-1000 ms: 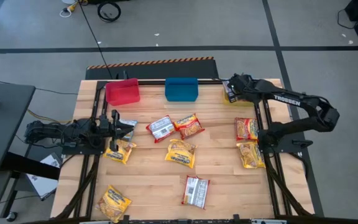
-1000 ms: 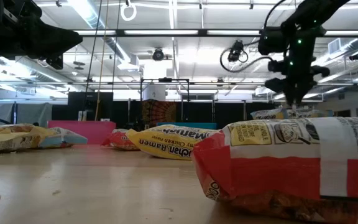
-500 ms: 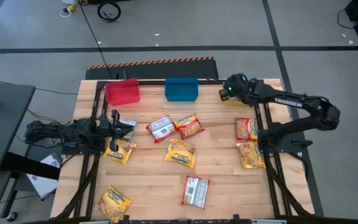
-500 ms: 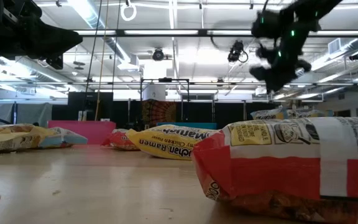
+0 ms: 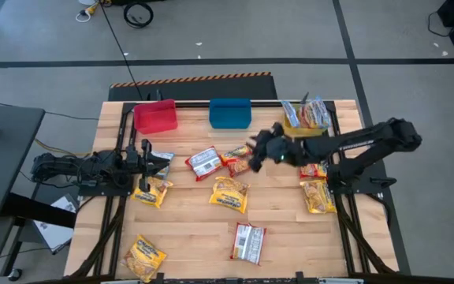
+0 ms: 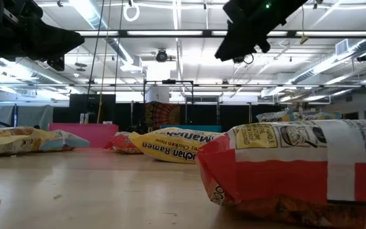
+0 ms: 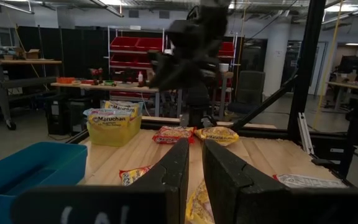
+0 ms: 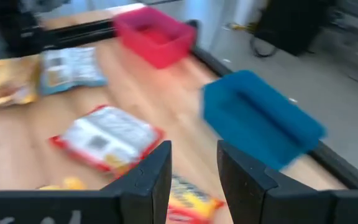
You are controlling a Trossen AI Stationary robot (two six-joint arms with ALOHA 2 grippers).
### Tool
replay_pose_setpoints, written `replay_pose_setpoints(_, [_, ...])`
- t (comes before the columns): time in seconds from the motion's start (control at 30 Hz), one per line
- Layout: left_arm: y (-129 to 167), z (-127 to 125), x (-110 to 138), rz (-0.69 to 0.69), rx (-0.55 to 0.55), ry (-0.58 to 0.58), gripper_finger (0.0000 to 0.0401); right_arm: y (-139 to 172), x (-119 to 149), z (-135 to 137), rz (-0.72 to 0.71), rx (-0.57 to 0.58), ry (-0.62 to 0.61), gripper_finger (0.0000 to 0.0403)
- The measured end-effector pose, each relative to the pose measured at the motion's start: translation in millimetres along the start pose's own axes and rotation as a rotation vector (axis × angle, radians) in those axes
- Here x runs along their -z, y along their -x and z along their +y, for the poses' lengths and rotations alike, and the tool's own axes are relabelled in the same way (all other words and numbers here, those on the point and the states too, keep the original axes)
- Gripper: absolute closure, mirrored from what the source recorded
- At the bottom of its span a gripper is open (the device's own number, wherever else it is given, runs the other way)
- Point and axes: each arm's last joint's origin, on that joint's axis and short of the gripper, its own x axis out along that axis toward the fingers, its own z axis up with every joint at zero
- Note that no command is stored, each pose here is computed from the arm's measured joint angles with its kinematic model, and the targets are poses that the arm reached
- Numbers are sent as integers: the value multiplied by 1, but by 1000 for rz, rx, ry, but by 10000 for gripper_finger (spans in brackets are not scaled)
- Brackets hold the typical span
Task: Sort Maruchan noodles
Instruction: Put the blue noodle pack into the yellow bin
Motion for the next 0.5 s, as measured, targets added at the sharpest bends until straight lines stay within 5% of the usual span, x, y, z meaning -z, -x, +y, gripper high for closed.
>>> replay_pose_setpoints(0.3, [0,0,-1,-12,1,8,349,32,19,59,-38,-216,52,270])
replay_pose_setpoints(0.5, [0,1,-5,-54,-30,162,349,68,38,87,-9,-353,35,270])
